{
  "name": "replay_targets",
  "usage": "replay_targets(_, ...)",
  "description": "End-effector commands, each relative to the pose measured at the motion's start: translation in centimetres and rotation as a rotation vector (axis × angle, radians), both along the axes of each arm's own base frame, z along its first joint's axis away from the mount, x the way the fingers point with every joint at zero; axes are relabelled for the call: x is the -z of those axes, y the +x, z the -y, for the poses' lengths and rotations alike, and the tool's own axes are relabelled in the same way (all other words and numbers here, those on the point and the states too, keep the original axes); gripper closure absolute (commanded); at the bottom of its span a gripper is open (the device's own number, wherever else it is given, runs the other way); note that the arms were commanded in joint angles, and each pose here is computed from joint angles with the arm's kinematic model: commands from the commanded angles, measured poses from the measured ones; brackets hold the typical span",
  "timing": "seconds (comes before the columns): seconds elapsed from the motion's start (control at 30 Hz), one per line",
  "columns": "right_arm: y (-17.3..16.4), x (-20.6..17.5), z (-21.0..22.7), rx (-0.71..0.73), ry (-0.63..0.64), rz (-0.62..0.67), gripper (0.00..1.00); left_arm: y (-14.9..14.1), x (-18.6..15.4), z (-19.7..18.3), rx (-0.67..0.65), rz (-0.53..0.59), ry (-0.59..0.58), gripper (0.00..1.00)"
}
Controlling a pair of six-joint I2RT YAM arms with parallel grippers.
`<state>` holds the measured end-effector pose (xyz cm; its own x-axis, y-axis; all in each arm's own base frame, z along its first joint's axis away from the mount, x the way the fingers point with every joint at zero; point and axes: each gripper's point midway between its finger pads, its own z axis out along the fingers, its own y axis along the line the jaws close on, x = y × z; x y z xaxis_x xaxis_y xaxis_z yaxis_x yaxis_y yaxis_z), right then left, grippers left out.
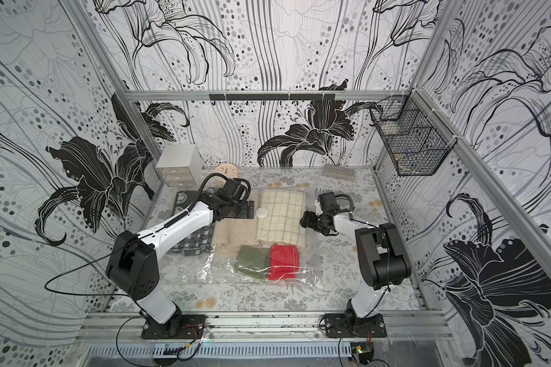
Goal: Take the scarf out of the vacuum bag
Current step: Open the vacuum bag at the center of the board.
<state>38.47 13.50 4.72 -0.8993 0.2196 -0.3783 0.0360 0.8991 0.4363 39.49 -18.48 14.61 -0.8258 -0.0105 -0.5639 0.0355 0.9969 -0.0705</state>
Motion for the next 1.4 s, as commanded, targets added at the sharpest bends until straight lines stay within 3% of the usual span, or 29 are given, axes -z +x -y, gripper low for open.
replay_targets(0.0,1.5,-1.1,-0.5,0.005,0.031,0.032,0.21,0.4,-1.4,0.0,-0.017,0.070,0.023,0.04)
replay_targets(0.2,2.6,-2.2,-1.1,-0.019,0.042,0.064,0.34,-0.6,-1.1,0.7,0.007,0.086,0.055,0.05)
replay_targets(0.43,3.2,-2.4,-2.1,-0.050,0.089,0.061,0.70,-2.1,-1.7,3.4,0.073,0.132,0.087,0.06)
replay_targets(0.63,2.5,-3.6,-2.0,-0.045,0.088,0.040,0.76,-4.3,-2.8,10.6,0.216,0.173,0.029,0.06)
replay_targets(0.83,1.6,-4.9,-1.5,-0.043,0.066,0.011,0.82,-5.6,-1.6,16.8,0.310,0.149,-0.111,0.06)
replay_targets(1.1,0.2,-6.8,-1.1,-0.052,0.044,0.011,0.82,-5.9,0.3,20.4,0.368,0.126,-0.140,0.06)
replay_targets(1.37,-0.2,-6.0,-1.6,-0.069,0.023,-0.016,0.85,-6.0,0.5,22.2,0.400,0.115,-0.189,0.07)
